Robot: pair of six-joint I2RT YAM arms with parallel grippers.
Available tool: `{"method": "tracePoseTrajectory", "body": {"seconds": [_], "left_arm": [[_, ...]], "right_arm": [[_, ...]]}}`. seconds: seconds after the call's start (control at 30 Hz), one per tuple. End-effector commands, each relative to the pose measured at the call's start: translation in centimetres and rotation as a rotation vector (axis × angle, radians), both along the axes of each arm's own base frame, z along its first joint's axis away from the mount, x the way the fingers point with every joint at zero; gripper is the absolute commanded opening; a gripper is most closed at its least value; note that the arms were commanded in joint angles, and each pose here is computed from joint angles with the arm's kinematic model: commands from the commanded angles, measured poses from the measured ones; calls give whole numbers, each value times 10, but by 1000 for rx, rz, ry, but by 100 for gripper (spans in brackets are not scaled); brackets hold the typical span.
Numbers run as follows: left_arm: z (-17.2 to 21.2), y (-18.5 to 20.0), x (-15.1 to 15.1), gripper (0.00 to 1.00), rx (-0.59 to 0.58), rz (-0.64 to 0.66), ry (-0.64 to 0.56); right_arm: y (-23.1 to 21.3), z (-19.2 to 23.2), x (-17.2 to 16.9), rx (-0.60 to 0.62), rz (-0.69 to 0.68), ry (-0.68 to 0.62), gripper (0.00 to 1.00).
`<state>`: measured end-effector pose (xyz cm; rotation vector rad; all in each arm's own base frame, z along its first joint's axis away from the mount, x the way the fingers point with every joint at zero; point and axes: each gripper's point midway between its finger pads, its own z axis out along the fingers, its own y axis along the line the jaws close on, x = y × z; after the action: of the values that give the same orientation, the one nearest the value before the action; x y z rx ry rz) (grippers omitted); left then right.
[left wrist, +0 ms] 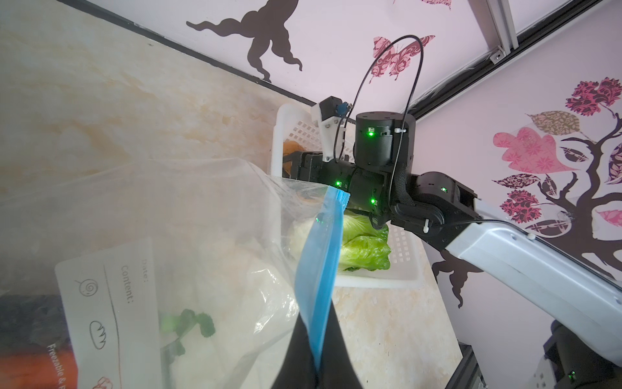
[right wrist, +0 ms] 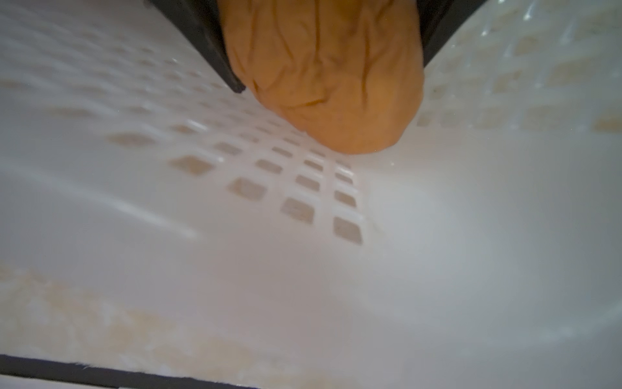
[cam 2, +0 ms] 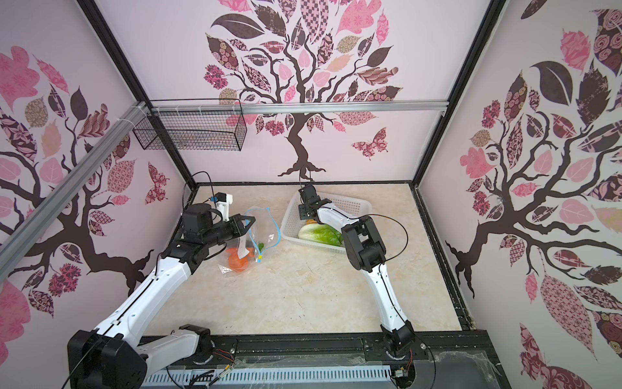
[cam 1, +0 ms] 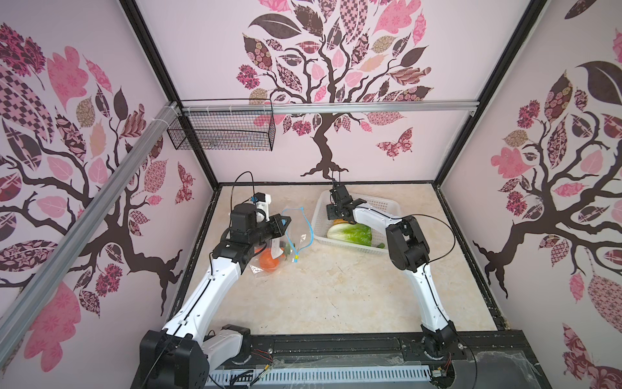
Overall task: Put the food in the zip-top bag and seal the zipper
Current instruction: 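Move the right gripper to the basket and grasp the bread roll, then lift the bread roll and carry it into the bag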
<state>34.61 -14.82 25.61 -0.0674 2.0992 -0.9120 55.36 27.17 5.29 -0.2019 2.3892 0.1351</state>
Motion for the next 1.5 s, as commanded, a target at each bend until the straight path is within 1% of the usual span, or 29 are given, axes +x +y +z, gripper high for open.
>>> {"method": "tracePoseTrajectory", "body": {"seconds": [0.0,0.23,0.4,0.67,0.87,1.0,1.17,1.33,1.47], "left_arm": [[7,1,-2,0,-3,-8,-22],[9,0,-3,0,-7,-12,-28],[10,0,-4,0,-9,-12,-32],[10,0,-4,0,-12,-14,-30],[8,-1,-3,0,-11,-14,-24],[7,-2,-3,0,-14,-19,-22],[6,-4,-3,0,-21,-29,-15],[6,-6,-3,0,-28,-38,-13],[7,-7,-4,0,-34,-46,-15]], "right_arm": [[-4,29,-3,46,-7,-62,60],[-10,81,-22,149,16,-226,54],[-11,114,-40,220,66,-325,52],[-6,156,-72,292,193,-428,49],[7,179,-109,381,348,-427,48],[16,198,-145,481,467,-422,48],[28,211,-185,598,581,-375,48],[57,217,-218,636,677,-355,48],[82,216,-229,648,740,-330,48]]}}
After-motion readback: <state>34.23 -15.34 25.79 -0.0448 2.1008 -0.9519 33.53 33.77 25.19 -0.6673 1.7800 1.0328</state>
